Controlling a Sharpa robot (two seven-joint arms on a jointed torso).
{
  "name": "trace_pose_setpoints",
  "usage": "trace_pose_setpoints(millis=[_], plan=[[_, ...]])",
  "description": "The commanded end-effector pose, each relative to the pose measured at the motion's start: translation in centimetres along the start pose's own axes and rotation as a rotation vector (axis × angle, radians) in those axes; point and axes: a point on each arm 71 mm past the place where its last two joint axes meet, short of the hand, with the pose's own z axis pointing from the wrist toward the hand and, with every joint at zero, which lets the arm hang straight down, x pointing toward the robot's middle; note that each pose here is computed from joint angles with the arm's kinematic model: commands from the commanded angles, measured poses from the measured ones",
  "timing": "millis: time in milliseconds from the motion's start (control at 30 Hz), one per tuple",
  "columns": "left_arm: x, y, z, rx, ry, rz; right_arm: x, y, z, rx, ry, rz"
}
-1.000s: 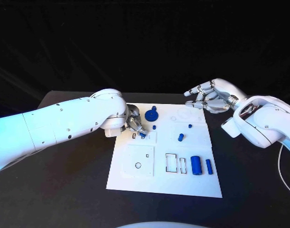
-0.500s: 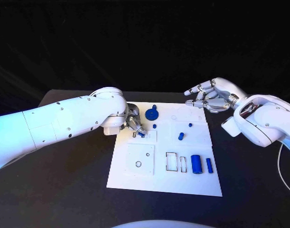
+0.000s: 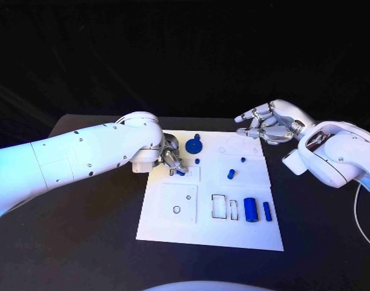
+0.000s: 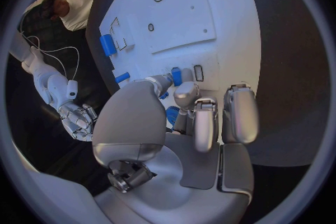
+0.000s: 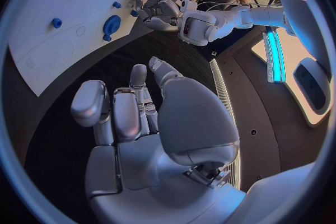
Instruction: Assemble the parts on the task board
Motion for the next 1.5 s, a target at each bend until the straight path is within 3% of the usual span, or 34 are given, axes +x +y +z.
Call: trace_pose_setpoints(millis=[33,1500], plan=[[0.71,0.24,0.36,-0.022,0.030,0.034,0.15,0.06,0.01,-0.006,0.014,0.004],[0.64,-0.09,0.84,-0.022,0.035,0.035,0.28,0.09,0.10,-0.012,0.023,-0.003]])
